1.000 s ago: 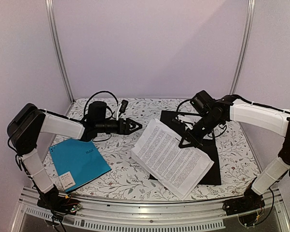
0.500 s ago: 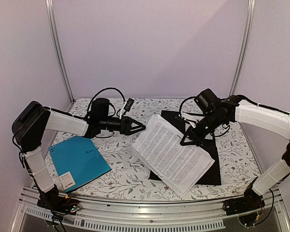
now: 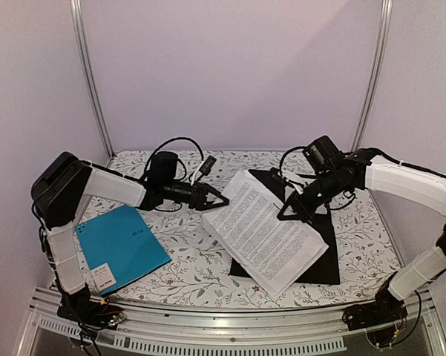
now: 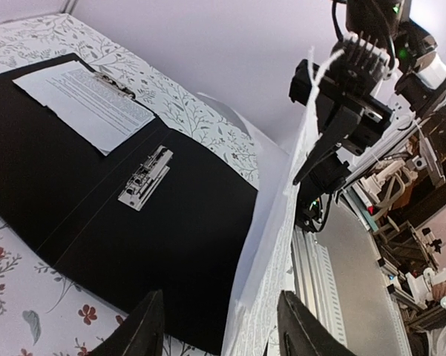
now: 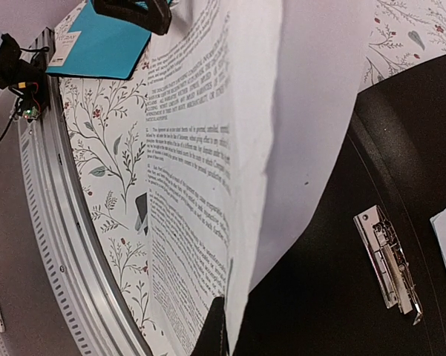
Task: Put the files into the folder
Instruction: Pass from the right arm to the left
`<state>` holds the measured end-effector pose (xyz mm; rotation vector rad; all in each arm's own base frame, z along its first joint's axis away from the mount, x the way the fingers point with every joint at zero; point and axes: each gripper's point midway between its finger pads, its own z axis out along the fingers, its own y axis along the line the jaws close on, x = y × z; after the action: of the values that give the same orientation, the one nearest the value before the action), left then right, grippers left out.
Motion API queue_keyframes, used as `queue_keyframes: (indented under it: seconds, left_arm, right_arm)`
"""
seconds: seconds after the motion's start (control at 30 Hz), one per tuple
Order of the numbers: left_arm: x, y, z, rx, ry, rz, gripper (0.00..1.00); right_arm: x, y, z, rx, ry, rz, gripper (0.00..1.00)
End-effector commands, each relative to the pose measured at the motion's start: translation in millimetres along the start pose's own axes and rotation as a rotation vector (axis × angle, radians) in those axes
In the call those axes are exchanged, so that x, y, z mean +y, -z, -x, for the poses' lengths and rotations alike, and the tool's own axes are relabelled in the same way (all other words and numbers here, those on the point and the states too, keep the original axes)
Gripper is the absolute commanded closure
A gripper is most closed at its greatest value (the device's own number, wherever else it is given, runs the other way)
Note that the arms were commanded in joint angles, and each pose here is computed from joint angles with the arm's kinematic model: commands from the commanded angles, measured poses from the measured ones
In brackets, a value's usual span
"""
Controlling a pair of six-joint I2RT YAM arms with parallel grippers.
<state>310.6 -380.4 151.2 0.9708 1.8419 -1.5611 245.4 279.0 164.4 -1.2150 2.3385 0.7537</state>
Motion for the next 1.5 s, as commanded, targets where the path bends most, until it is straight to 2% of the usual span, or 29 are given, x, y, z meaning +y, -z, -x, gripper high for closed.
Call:
queue_keyframes:
  seconds: [0.0,0.13,0.23,0.27,0.37,0.47,0.53,0.67,0.77,0.87,1.07,1.3,1.37,1.47]
  left_arm:
    - [-9.5,-13.9,-10.1,0.044,-0.004,-0.073,0.51]
    - [-14.8,-18.3,-11.0,0.064,0.003,-0.097,0.67]
    - [-15.5,-19.6,-11.3,0.076,0.019,-0.099,0.87]
    - [-16.3,-19.1,-10.7,0.076,0.015,-0.097,0.91]
    - [-20.7,-16.7,-6.1,0.070,-0.007,-0.092,1.00]
    - [-26.4,-14.7,-2.7,0.077,-0.018,-0.085,1.00]
    - [-30.5,-13.8,-2.9,0.093,-0.032,-0.068,1.00]
    - [-37.4,-12.8,-7.7,0.162,-0.097,-0.006,1.00]
    - [-44.4,-12.6,-10.3,0.227,-0.119,0.026,1.00]
    - [-53.0,-10.9,-6.9,0.259,-0.174,0.033,1.00]
    - [-72.1,-1.4,1.2,0.305,-0.294,0.037,1.00]
    - [-84.4,0.9,7.3,0.320,-0.337,0.032,1.00]
    - [-88.5,-1.1,9.8,0.324,-0.345,0.022,1.00]
    - [-92.6,-2.9,11.4,0.332,-0.360,0.013,1.00]
  right_arm:
    - [1.7,10.6,10.4,-0.071,0.004,-0.012,1.00]
    - [-1.2,14.2,12.2,-0.090,0.002,-0.034,1.00]
    - [-3.3,14.1,10.6,-0.096,-0.009,-0.041,1.00]
    - [-4.2,13.4,9.4,-0.093,-0.016,-0.042,1.00]
    - [-7.8,11.2,4.6,-0.082,-0.032,-0.056,1.00]
    - [-15.1,10.6,1.0,-0.070,-0.059,-0.094,0.97]
    - [-18.6,10.6,-0.8,-0.061,-0.075,-0.113,0.85]
    - [-25.6,14.9,-0.6,-0.056,-0.097,-0.159,0.40]
    - [-23.9,19.4,8.3,-0.075,-0.091,-0.155,0.19]
    - [-23.6,22.0,17.8,-0.090,-0.085,-0.151,0.02]
    - [-26.2,25.3,34.1,-0.113,-0.061,-0.150,0.01]
    - [-4.8,15.3,42.8,-0.122,0.016,0.014,0.01]
    - [1.9,8.1,43.9,-0.126,0.030,0.074,0.03]
    - [6.1,0.2,50.5,-0.154,0.041,0.131,0.12]
